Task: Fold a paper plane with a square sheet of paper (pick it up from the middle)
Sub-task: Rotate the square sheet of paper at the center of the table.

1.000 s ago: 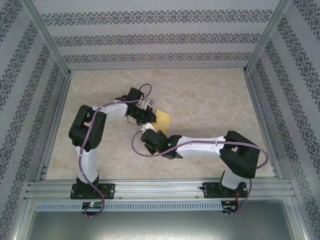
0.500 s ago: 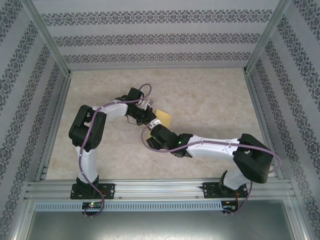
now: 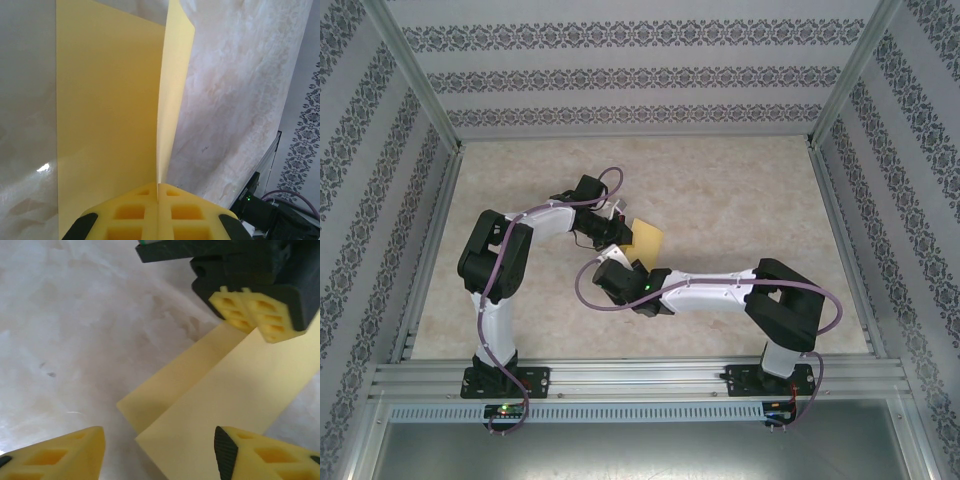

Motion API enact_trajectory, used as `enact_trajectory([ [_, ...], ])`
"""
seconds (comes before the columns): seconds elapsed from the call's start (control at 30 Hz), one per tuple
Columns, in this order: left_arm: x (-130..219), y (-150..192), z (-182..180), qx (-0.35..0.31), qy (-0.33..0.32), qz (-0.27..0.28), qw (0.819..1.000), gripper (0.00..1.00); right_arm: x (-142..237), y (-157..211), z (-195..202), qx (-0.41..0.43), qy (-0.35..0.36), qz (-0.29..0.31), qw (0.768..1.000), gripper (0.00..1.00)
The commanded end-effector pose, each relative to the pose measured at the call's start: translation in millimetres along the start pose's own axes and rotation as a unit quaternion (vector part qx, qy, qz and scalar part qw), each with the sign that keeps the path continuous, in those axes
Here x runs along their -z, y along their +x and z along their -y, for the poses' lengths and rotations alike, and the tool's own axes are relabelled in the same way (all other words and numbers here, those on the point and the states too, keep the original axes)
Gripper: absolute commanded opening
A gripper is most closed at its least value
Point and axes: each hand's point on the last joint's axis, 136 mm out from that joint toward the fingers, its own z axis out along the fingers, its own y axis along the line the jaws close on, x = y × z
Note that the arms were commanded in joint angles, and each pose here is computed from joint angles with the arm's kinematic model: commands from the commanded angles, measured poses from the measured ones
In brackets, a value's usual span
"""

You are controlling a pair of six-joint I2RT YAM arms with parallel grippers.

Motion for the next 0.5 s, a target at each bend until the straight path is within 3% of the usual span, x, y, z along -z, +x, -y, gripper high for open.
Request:
enact_trajectory([
  [0.0,6.9,-3.4,12.6,-0.013,0.009,0.005,1.0,0.0,5.4,-4.4,6.6,-0.001,0.02,0.008,1.0,0.48],
  [0.33,8.2,-3.7,13.1,-0.014,0.005,0.006,1.0,0.0,9.3,-6.8,5.9,-0.005,0.009,0.012,1.0,0.01],
  [0.47,11.3,-5.0,13.2,-0.014,-0.001,0.011,1.0,0.05,12.1,-7.9,8.0,-0.013,-0.004,0.014,1.0,0.0],
])
